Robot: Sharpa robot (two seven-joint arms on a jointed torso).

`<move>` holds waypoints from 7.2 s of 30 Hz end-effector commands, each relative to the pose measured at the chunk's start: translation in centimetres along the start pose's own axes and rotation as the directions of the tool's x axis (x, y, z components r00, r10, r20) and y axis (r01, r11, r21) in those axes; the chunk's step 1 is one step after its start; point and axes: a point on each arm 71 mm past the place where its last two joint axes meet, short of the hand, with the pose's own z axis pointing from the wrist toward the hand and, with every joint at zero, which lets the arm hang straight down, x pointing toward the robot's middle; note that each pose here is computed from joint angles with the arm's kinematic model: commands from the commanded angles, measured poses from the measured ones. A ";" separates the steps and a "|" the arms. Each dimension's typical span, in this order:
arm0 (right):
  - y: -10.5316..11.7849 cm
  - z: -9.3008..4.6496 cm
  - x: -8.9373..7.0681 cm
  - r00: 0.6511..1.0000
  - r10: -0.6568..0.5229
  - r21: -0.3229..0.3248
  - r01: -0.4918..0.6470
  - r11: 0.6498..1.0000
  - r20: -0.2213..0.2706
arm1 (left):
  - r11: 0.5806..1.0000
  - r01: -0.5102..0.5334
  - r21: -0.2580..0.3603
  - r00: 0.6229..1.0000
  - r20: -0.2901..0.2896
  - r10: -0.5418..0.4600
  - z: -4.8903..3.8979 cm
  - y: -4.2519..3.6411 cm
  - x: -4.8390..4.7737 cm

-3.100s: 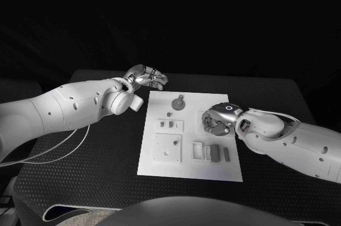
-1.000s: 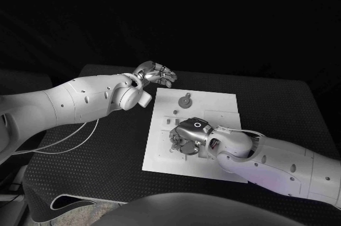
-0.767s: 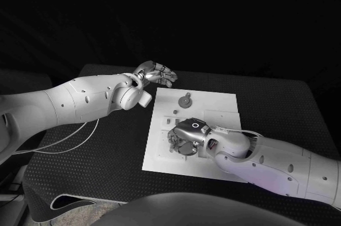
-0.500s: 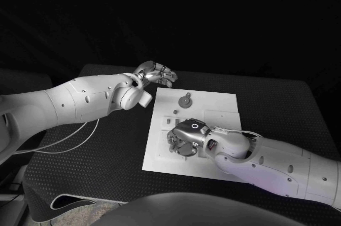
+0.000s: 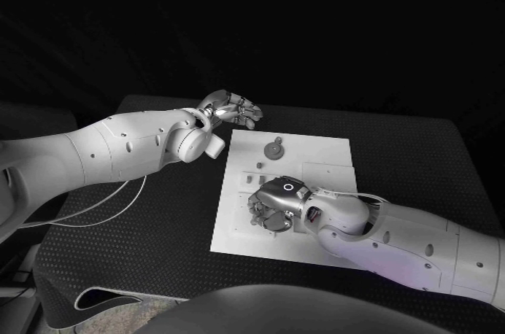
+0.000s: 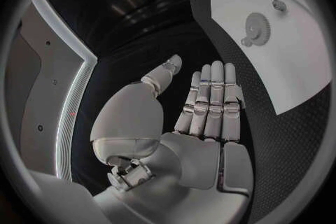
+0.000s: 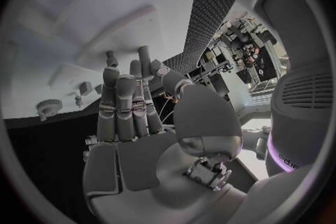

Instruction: Assemble the parts on the task board

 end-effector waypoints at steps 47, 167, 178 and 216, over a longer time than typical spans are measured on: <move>-0.2 -0.1 0.6 0.999 0.031 0.008 -0.031 0.999 0.027 | 1.000 0.009 0.004 1.000 -0.012 -0.009 0.00 -0.11 0.01; -9.3 -12.5 -0.6 0.602 0.796 0.708 -0.590 0.388 0.065 | 1.000 0.017 -0.008 1.000 -0.001 -0.017 0.05 0.28 -0.80; -8.9 -10.6 -0.5 0.643 0.765 0.699 -0.565 0.438 0.040 | 1.000 0.020 -0.004 1.000 -0.013 -0.020 0.09 0.15 -0.42; -8.4 -9.3 0.7 0.673 0.740 0.702 -0.523 0.483 -0.007 | 1.000 0.020 -0.003 1.000 -0.011 -0.020 0.04 0.18 -0.56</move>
